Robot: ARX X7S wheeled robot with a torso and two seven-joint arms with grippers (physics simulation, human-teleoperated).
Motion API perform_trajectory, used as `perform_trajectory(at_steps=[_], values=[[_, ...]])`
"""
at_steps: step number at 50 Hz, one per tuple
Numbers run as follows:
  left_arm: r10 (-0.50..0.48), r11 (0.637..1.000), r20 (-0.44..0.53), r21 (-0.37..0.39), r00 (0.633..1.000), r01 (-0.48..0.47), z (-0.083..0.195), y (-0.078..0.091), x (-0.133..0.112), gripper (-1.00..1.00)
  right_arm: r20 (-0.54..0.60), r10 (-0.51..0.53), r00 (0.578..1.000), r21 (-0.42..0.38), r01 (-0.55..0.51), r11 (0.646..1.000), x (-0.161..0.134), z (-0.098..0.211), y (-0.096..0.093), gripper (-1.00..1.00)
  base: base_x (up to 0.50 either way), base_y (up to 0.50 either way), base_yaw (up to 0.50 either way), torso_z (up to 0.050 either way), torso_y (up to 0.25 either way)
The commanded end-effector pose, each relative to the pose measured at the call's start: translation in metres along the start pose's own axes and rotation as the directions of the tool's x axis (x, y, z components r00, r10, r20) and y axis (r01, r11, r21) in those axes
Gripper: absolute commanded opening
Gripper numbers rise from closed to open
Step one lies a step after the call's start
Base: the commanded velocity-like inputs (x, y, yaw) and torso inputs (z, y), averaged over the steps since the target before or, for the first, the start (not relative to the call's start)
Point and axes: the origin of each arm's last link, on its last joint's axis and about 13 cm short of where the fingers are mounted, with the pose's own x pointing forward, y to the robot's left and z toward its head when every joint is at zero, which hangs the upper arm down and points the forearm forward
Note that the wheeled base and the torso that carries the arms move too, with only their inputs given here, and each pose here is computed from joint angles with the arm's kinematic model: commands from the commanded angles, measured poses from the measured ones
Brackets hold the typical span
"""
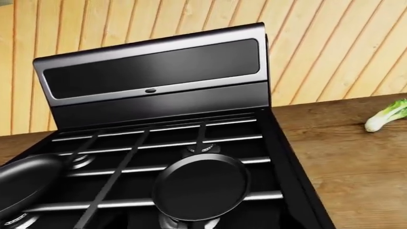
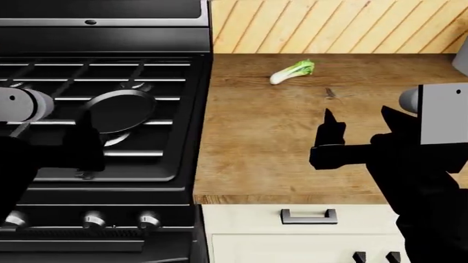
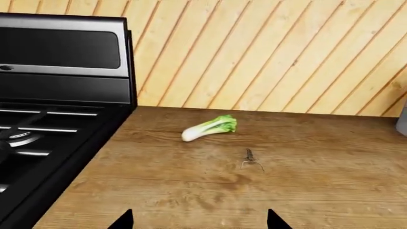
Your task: Place both pans onto different burners. Then place the celery and the shrimp on different pans.
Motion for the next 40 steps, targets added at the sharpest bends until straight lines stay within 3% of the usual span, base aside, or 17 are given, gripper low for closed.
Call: perform_trajectory(at_steps=[1,27,40], values=[[0.001,1.0,-0.001,-0.001,1.0,-0.001,-0.0013,0.0,0.0001,1.0,0.002,-0.003,1.0,0.0,0.003,1.0,0.0005,0.0002,-0.0006,1.0,0.0,-0.5,0.0,0.0,0.0],[0.008,1.0,0.0,-0.008,1.0,-0.008,-0.0047,0.0015,-0.001,1.0,0.0,-0.009,1.0,-0.003,0.009,1.0,0.0024,0.0002,-0.0001,1.0,0.0,-0.5,0.0,0.0,0.0],[0.008,1.0,0.007,-0.01,1.0,-0.008,-0.0028,0.0024,-0.0013,1.0,0.007,-0.021,1.0,-0.013,0.022,1.0,0.005,0.0044,-0.0002,1.0,0.05,0.0,0.0,0.0,0.0]])
